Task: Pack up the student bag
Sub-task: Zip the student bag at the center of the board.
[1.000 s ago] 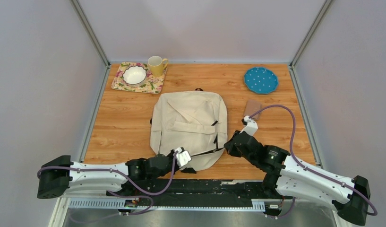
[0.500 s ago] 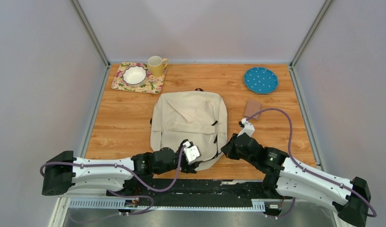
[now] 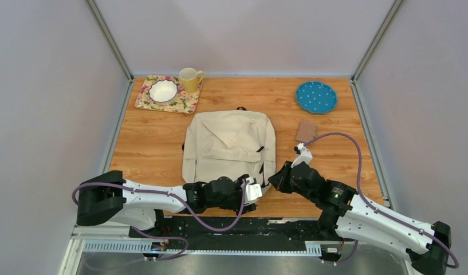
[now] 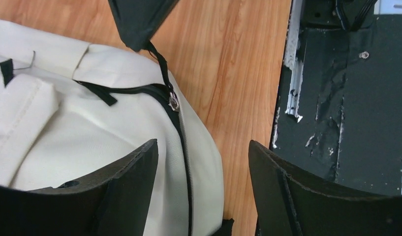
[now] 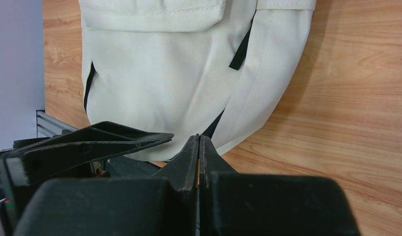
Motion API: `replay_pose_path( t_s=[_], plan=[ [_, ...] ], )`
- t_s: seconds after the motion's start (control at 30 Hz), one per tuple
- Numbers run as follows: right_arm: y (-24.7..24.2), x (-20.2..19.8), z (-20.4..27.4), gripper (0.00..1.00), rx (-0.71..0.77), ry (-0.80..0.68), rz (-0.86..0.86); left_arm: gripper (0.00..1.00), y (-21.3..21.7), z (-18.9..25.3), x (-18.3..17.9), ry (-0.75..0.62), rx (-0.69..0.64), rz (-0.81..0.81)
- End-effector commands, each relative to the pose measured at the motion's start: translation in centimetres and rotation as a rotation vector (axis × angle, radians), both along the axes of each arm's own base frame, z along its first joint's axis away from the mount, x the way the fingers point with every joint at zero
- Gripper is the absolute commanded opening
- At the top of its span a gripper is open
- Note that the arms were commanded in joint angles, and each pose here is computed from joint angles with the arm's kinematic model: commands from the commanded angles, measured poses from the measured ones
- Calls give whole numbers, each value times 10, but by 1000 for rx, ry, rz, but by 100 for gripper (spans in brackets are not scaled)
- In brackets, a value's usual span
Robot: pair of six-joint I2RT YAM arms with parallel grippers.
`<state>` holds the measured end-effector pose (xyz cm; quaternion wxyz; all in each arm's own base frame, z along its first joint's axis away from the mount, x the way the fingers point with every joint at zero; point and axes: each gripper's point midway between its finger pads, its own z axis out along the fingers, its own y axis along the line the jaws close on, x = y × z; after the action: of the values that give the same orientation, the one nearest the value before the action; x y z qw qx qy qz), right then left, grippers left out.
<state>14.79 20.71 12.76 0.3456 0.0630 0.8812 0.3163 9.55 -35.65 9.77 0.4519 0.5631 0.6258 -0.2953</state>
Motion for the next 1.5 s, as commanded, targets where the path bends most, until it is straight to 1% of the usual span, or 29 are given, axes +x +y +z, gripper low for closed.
replay_pose_path(
  t_s=[0.0,0.1,0.17,0.2,0.23,0.3,0.33,0.4,0.53,0.67,0.83,0.93,1.07,1.13,1.17,1.23,1.27,1.37,1.4,1.43,1.47],
  plan=[
    [-2,1,10,0,30,-18,-15,75,-17,11,-2,-1,-48,-25],
    [-3,1,10,0,30,-22,-12,75,-15,0,9,-25,-12,23],
    [-3,1,7,0,18,-18,-8,69,-13,-4,17,-42,3,68],
    [-2,0,6,0,17,-14,-5,64,-12,-5,18,-41,6,78],
    [-2,0,5,0,15,-11,-1,48,-11,-7,19,-41,13,84],
    [-1,0,3,0,9,-9,-2,29,-9,-12,18,-22,31,91],
    [-2,1,2,0,3,-11,-6,16,-7,-14,16,-11,38,92],
    [-3,4,-2,0,-13,-14,-15,0,-2,-23,11,29,70,93],
    [-1,10,-9,0,-51,-1,-28,0,19,-46,2,92,123,111],
    [-1,24,-11,0,-66,-12,-66,0,30,-48,-4,97,91,128],
    [-6,50,-10,0,-93,-21,-114,0,36,-50,-9,50,81,143],
    [0,61,-8,0,-75,-17,-104,0,35,-48,-11,29,72,150],
    [1,70,-15,0,-106,-23,-108,0,33,-40,-13,-31,47,152],
    [3,72,-19,0,-107,-10,-107,0,33,-39,-13,-38,39,160],
    [7,68,-22,0,-90,10,-84,2,33,-38,-13,-34,32,165],
    [15,62,-21,0,-59,28,-44,16,29,-33,-11,-36,20,173],
    [17,56,-24,0,-50,47,-21,27,27,-31,-11,-39,14,175],
    [16,48,-27,0,-37,58,-6,39,17,-15,-3,-67,-25,202],
    [16,42,-32,0,-34,74,8,46,14,-11,-1,-79,-35,206],
    [15,40,-29,0,-22,71,11,49,8,-1,1,-104,-63,200],
    [14,37,-31,0,-18,76,14,58,5,5,3,-116,-83,202]
  ],
)
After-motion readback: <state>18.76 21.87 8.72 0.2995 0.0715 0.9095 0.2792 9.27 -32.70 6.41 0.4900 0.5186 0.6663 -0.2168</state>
